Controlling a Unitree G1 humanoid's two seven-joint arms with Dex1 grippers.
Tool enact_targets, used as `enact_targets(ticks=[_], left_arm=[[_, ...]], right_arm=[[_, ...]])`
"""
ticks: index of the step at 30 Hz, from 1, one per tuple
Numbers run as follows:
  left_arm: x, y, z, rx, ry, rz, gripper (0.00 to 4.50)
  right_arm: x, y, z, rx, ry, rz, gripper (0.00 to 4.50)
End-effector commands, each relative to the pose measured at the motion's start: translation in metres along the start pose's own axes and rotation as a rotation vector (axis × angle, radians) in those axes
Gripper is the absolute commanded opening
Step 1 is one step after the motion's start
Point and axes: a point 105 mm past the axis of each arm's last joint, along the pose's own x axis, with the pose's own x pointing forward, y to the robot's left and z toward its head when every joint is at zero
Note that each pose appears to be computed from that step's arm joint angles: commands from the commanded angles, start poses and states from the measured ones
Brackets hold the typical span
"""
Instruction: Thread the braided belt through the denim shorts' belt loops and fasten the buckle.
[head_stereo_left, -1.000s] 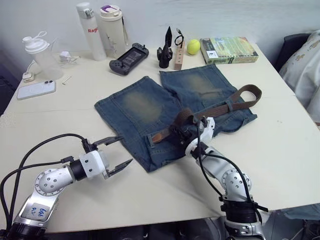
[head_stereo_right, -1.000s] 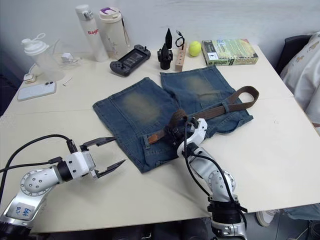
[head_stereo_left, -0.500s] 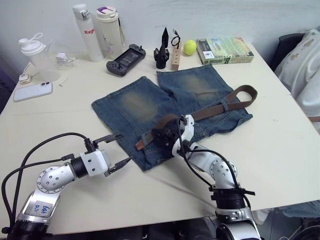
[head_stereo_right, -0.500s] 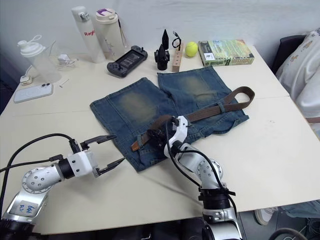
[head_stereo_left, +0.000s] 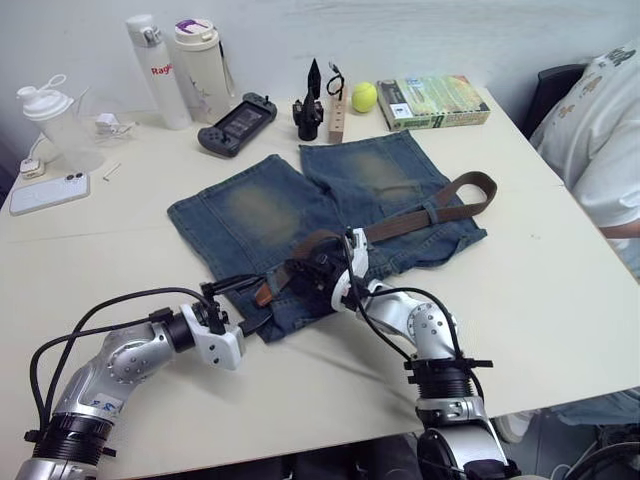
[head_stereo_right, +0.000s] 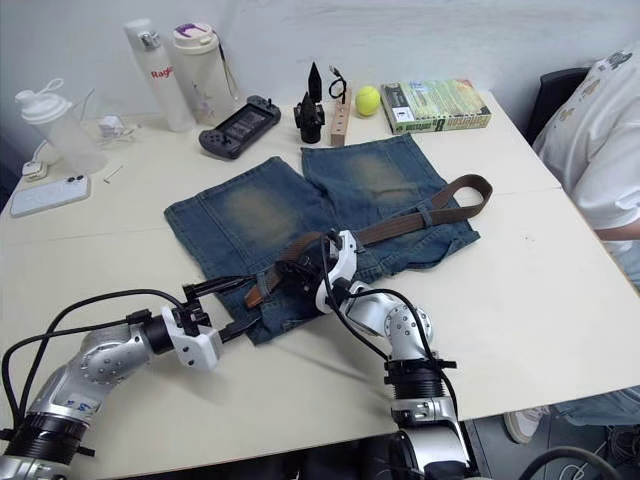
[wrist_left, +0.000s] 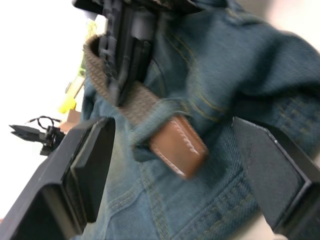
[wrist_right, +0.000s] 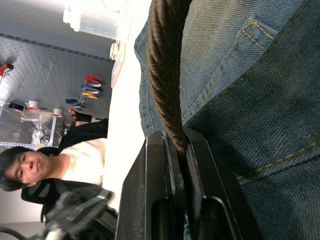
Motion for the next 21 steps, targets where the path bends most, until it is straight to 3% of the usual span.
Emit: enact_targets(ticks=[1,16,19,21], left_arm=[[-0.002,-0.007,-0.008,0.022,0.03,-0.019,4.08],[-0.007,0.004,-0.014,0.074,0.077,0.07,4.08],[-0.009,0.002,-0.015,0.074,0.083,0.065,3.33],[-0.009,0.001,-0.015,0.073,0.085,0.062,2.48]], right_arm=[[0.005,-0.006,-0.018,0.019,0.063,-0.024,0.0],[0.004,-0.004,-0.021,0.015,0.066,-0.02,0.0],[0.004,-0.004,-0.022,0.015,0.068,-0.017,0.0],[0.004,-0.003,-0.022,0.014,0.069,-0.017,0.0]])
